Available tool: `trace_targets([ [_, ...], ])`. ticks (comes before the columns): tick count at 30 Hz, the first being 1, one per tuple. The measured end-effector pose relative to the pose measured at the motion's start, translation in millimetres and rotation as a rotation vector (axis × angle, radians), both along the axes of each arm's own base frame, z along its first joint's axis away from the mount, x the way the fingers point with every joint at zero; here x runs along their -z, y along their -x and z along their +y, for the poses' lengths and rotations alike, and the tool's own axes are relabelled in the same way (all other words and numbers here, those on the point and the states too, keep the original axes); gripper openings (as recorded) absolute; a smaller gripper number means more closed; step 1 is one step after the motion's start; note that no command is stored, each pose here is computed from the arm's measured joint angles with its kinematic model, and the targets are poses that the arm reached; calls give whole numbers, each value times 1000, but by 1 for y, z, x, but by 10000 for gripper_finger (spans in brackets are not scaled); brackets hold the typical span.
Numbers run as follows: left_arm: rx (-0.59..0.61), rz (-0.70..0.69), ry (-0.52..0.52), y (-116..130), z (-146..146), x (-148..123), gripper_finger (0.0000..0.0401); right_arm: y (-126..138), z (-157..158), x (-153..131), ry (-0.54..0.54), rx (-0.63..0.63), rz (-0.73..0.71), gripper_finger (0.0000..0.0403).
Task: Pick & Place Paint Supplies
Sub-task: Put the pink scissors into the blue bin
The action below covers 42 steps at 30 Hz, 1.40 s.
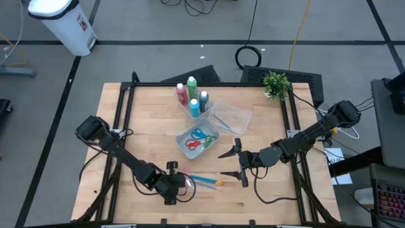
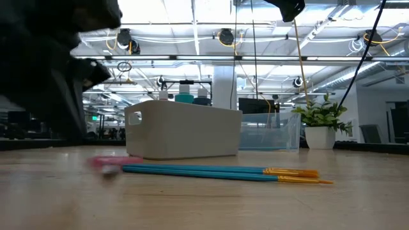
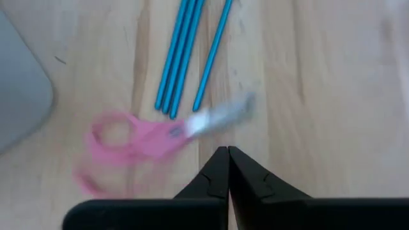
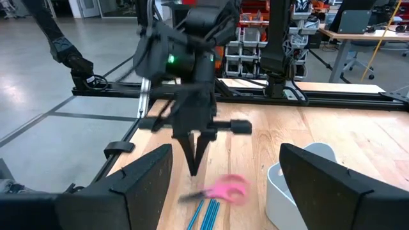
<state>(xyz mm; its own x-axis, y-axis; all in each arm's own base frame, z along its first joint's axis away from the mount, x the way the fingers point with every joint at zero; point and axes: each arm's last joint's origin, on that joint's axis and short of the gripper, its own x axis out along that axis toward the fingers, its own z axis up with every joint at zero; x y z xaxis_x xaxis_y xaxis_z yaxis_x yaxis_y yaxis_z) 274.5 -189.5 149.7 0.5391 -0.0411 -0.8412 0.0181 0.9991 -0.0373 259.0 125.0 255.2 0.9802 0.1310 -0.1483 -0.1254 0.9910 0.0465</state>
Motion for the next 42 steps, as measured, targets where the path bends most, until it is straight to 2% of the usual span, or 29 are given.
trace_targets([
  [4, -10, -23, 23, 1, 1, -9, 31, 0, 0, 0, 0, 0, 0, 279],
  [10, 62, -39, -26, 3, -2, -11, 117, 0, 0, 0, 0, 0, 0, 279],
  [16, -44, -89, -52, -4, 6, -12, 176, 0, 0, 0, 0, 0, 0, 279],
  [23, -110, -166, -55, -17, 12, -10, 186, 0, 0, 0, 0, 0, 0, 279],
  [29, -104, -228, -47, -31, 15, -4, 186, 0, 0, 0, 0, 0, 0, 279],
  [42, -137, -171, -100, -43, 27, 23, 186, 0, 0, 0, 0, 0, 0, 279],
])
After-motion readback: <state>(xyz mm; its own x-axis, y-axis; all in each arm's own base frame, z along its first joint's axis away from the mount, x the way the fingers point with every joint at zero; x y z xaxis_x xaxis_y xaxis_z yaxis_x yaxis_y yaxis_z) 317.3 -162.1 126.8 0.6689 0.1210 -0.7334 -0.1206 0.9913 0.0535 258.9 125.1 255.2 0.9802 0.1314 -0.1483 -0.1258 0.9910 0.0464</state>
